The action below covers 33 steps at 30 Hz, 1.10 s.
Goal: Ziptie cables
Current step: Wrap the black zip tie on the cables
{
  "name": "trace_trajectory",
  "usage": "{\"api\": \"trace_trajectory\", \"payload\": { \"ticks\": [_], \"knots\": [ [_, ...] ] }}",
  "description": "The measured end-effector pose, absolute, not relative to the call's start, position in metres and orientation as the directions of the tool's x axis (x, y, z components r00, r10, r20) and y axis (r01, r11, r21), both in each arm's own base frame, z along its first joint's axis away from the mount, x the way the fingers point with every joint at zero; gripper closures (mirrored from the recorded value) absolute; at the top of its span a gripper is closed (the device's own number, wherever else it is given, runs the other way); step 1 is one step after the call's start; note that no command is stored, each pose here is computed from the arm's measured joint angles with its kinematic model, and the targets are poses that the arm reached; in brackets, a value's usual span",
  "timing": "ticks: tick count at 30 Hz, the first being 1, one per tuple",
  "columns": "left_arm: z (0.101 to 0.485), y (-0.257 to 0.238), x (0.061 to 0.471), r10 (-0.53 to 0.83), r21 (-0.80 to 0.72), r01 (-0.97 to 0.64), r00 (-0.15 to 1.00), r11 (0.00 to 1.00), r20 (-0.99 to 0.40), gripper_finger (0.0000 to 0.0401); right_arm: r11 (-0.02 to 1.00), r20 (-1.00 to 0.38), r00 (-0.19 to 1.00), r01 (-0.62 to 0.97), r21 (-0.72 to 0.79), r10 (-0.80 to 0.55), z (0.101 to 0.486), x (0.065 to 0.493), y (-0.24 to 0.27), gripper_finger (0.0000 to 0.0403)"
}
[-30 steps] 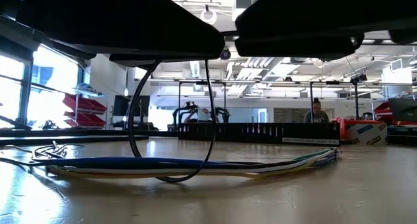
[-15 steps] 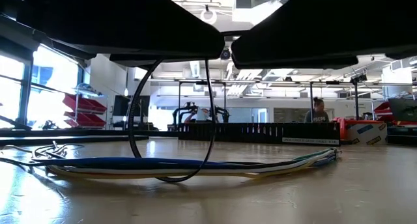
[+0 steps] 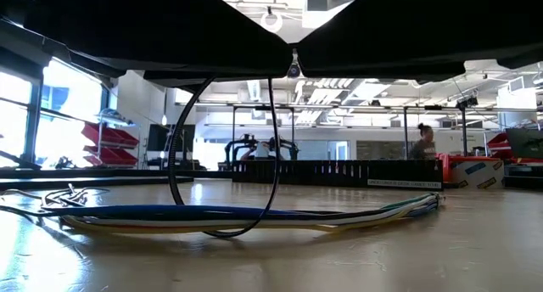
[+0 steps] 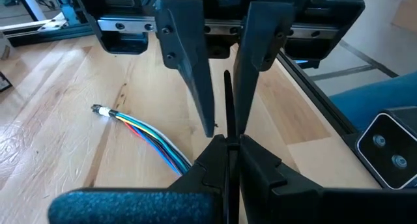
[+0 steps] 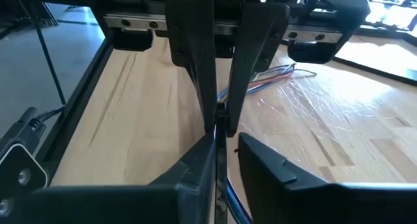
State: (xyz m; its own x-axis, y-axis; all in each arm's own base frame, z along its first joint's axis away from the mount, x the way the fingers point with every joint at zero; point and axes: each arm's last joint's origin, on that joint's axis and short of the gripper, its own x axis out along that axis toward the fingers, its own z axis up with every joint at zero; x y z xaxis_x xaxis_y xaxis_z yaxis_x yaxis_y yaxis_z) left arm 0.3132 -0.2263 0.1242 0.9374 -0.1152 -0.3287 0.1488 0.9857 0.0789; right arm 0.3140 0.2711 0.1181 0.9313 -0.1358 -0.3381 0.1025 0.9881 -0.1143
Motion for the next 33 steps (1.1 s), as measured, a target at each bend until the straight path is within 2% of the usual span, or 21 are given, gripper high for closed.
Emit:
{"api": "trace_trajectory", "payload": {
  "ticks": [3,5,13,19,29,33],
  "knots": [
    [0.124,-0.226,0.313,-0.114,0.079,0.148,0.937,0.986,-0.329,0.0395,0.989,-0.335,0.933,0.099,-0.111,-0.131,0.118,0.313,0.272,0.0387],
    [0.124,-0.226,0.313,-0.115,0.079,0.149,0.937,0.986,-0.329,0.0395,0.989,-0.332,0.935,0.093,-0.115,-0.126,0.119,0.311,0.275,0.0397],
    [0.125,-0.227,0.313,-0.117,0.079,0.151,0.937,0.985,-0.330,0.0395,0.984,-0.281,0.945,0.145,-0.102,-0.168,0.121,0.293,0.292,0.0401],
    [0.122,-0.226,0.312,-0.114,0.091,0.156,0.928,0.984,-0.353,0.0395,0.985,-0.245,0.954,0.170,-0.030,-0.172,0.121,0.264,0.315,0.0402],
    [0.109,-0.222,0.307,-0.093,0.106,0.163,0.871,0.981,-0.483,0.0395,0.980,-0.156,0.970,0.195,0.035,-0.187,0.126,0.208,0.349,0.0402],
    [0.102,-0.221,0.306,-0.082,0.111,0.162,0.849,0.980,-0.522,0.0395,0.979,-0.123,0.973,0.201,0.017,-0.197,0.134,0.193,0.359,0.0403]
  ]
}}
